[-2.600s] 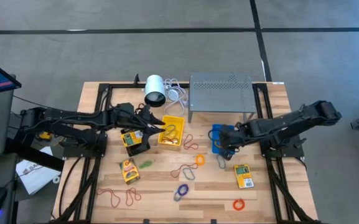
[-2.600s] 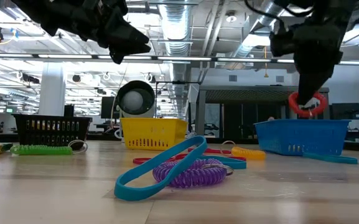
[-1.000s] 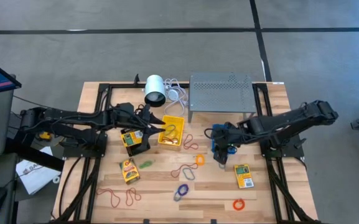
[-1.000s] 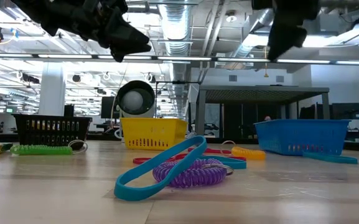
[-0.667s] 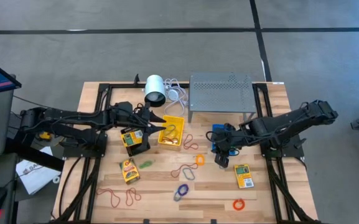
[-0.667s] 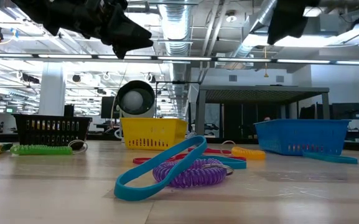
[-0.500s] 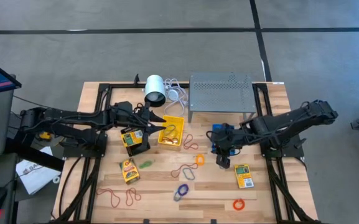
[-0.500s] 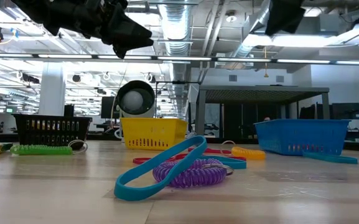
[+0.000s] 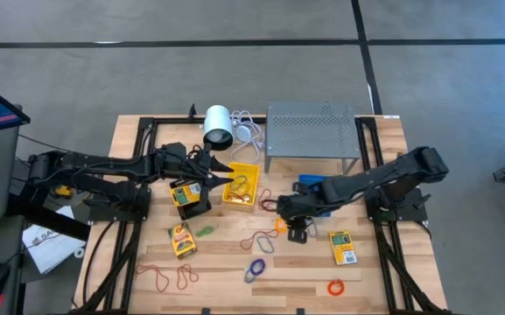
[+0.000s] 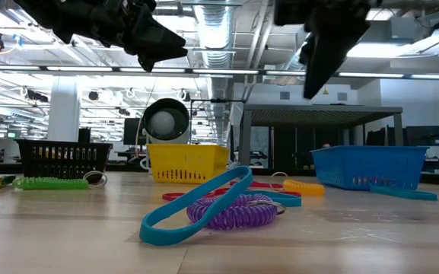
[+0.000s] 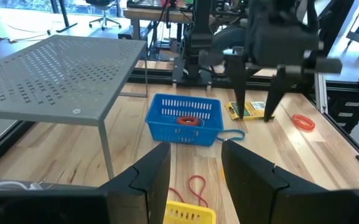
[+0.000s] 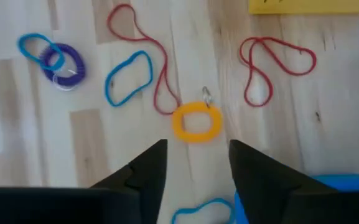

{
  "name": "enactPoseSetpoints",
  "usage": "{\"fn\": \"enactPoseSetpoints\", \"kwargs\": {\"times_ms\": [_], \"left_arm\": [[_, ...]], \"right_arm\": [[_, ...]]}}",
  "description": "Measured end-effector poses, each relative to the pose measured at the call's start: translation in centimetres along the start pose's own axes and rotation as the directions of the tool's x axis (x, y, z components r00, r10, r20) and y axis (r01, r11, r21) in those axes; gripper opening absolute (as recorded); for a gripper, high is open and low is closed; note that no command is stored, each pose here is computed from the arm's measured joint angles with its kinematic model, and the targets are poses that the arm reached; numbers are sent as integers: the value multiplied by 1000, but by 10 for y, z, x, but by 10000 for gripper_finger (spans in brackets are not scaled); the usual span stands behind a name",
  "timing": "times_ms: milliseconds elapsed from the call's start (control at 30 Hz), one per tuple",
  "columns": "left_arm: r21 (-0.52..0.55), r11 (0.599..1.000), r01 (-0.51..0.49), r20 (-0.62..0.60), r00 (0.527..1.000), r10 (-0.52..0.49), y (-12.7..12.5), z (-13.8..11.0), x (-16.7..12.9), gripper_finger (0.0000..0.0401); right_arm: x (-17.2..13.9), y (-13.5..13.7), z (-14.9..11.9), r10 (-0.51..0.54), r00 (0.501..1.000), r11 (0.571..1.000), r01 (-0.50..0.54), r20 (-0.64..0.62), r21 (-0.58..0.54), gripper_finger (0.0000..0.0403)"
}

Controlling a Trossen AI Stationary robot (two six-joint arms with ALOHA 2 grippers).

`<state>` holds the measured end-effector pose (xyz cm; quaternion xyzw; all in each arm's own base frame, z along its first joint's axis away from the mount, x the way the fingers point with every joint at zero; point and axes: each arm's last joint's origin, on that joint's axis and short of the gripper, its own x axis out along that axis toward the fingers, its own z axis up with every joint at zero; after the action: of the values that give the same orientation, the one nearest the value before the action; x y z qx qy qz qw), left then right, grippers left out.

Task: Pick & Place Office Desk Supplies
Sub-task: Put the yellow elastic key ring into the blue basket

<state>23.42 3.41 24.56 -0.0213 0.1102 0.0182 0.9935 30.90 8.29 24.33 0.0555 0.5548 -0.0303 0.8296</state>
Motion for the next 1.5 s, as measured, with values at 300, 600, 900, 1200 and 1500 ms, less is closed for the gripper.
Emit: {"fn": "enactPoseSetpoints", "kwargs": {"times_ms": [300,600,900,1200,1500], "left_arm": [[-2,1000,0,-19,1000,0,0,-2,0,140],[-2,1000,0,-20,1000,0,0,-2,0,140],[-4,1000,0,-33,999,0,0,-3,0,140],[-4,1000,0,-35,999,0,0,-3,0,140],[-5,1000,-1,-38,999,0,0,-4,0,140]], "right_arm": [[41,5,5,-25,994,998,19,-103,-57,202],[62,7,2,-19,987,996,6,-157,-84,185],[84,10,1,-13,981,992,-11,-195,-123,180],[87,11,4,4,987,992,-25,-163,-122,175],[108,13,1,26,979,992,-51,-202,-119,171]]}}
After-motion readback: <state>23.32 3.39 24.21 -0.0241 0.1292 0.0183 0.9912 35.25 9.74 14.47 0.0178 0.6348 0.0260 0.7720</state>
